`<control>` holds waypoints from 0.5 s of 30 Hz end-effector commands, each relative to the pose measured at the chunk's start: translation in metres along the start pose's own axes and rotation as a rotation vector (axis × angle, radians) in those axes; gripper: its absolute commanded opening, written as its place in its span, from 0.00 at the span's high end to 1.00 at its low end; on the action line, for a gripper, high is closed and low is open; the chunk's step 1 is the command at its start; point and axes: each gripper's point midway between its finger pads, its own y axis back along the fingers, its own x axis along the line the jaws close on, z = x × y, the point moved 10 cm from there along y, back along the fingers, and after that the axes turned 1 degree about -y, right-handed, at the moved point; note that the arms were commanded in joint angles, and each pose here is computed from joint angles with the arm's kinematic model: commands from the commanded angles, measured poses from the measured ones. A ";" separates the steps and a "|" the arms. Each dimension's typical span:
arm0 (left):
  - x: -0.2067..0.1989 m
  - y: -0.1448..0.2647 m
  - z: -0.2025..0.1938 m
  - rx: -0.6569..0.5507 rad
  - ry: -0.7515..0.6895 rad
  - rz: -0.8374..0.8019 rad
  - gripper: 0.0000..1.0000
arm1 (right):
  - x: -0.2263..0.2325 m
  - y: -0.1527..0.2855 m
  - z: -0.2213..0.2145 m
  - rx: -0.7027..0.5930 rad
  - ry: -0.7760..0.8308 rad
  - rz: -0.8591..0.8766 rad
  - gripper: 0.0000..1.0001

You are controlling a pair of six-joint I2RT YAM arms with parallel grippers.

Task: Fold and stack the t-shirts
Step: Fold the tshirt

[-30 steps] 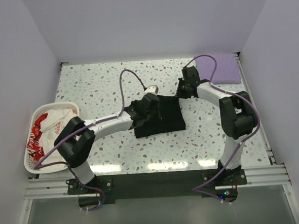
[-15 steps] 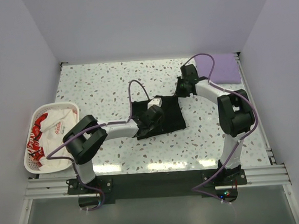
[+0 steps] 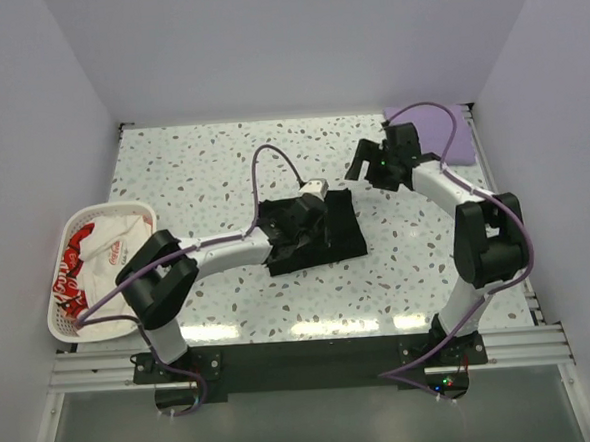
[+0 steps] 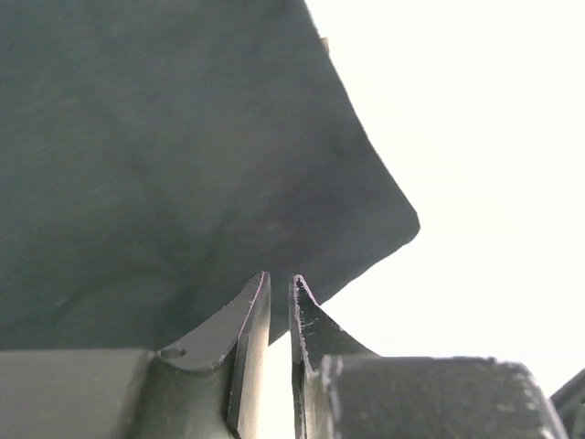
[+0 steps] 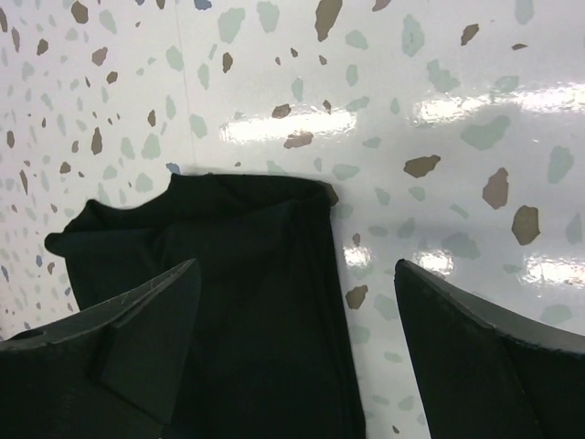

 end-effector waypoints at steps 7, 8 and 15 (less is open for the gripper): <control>-0.020 -0.034 -0.012 0.053 0.022 -0.173 0.83 | -0.008 -0.005 -0.019 0.036 -0.007 0.114 0.09; -0.018 -0.037 -0.017 0.064 0.027 -0.165 0.83 | -0.009 -0.007 -0.020 0.033 -0.006 0.117 0.09; -0.012 -0.047 -0.031 0.116 0.034 -0.149 0.84 | -0.022 -0.022 -0.044 0.082 -0.020 0.114 0.11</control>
